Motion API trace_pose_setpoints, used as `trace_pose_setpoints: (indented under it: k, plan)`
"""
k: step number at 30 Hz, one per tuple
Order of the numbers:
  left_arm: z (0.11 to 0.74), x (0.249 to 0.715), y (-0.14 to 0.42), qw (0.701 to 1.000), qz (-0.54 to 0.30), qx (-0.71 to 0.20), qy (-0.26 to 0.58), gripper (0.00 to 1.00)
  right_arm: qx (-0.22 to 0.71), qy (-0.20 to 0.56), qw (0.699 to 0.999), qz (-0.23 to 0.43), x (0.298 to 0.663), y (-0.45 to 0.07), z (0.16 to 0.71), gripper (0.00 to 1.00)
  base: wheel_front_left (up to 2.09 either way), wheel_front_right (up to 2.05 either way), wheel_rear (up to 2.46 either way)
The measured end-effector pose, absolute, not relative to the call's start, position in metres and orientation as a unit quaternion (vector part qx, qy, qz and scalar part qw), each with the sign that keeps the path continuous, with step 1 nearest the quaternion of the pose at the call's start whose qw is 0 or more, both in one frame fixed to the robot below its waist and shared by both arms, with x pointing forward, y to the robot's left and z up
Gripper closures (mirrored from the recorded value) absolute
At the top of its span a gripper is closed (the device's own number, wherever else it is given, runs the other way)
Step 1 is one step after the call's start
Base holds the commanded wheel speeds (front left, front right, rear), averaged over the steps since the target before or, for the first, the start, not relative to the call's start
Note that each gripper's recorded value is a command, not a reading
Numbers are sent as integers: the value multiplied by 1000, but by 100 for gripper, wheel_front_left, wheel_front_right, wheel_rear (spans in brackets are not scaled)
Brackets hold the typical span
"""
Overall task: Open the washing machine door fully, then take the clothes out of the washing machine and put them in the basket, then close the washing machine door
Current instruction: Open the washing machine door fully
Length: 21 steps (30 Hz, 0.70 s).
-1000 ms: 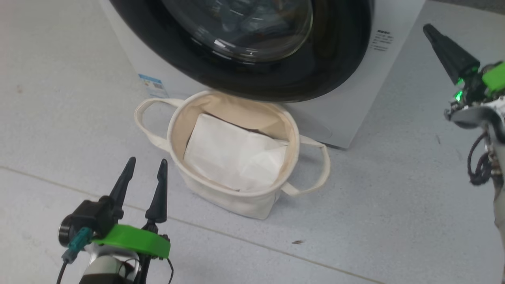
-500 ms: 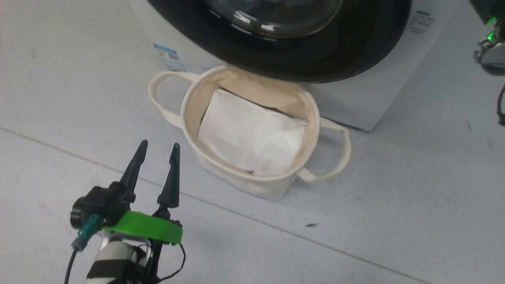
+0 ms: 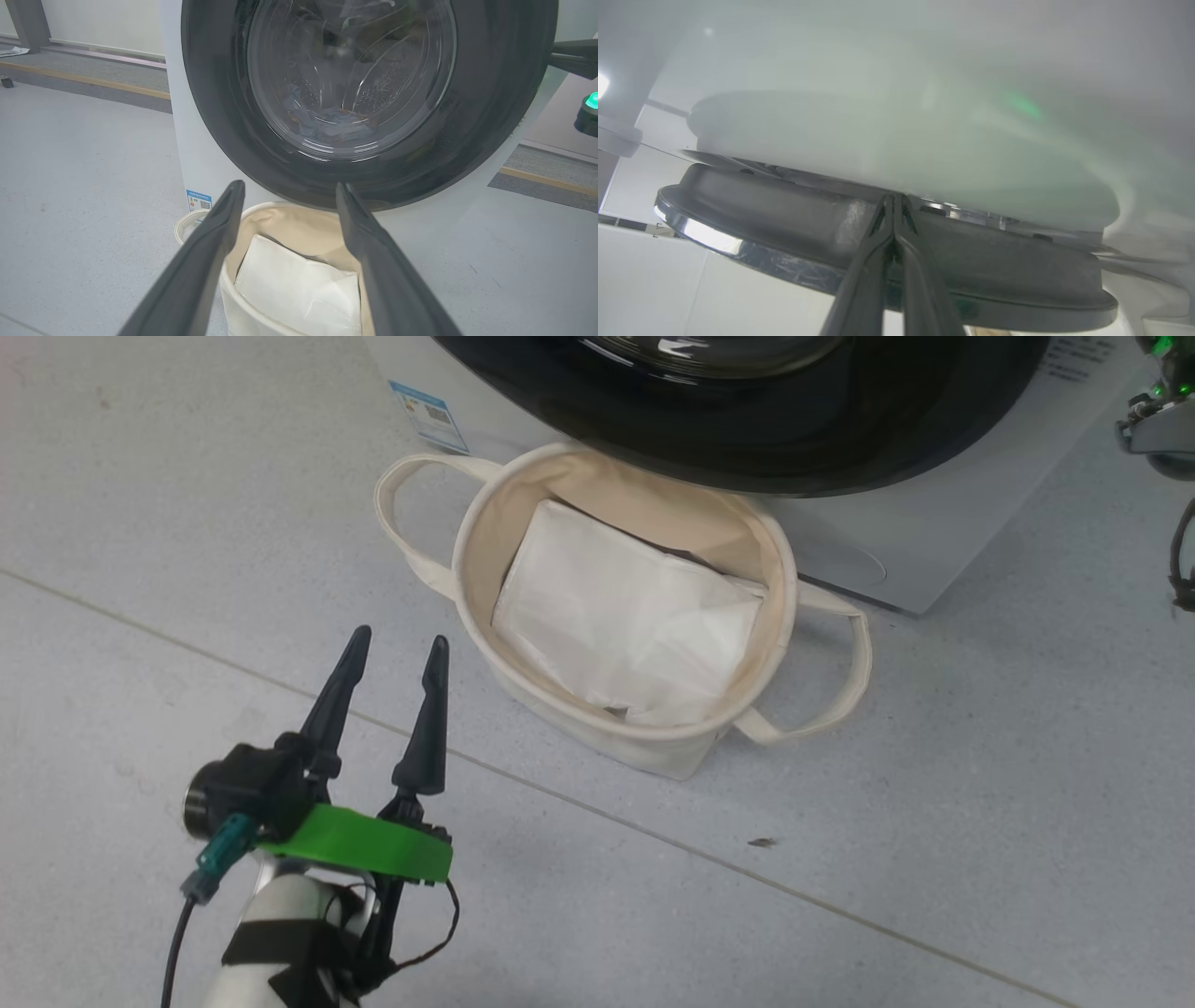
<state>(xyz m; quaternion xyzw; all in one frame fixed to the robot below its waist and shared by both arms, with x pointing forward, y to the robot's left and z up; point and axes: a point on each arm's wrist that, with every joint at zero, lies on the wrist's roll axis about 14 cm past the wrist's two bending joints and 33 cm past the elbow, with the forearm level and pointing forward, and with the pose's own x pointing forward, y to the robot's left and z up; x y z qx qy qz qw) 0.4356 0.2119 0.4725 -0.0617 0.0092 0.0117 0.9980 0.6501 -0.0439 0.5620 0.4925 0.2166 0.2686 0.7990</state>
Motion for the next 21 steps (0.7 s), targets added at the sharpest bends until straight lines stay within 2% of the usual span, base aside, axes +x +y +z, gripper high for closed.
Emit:
trace_pose_setpoints:
  k: [9,21]
  plan:
    - [483,432,216,998,18,-62,-4,0,489,227,780,317,627,-25,580,100,0,0,0]
    - [496,419,214,998,17,-64,-19,0,450,281,751,394,544,26,575,100,0,0,0]
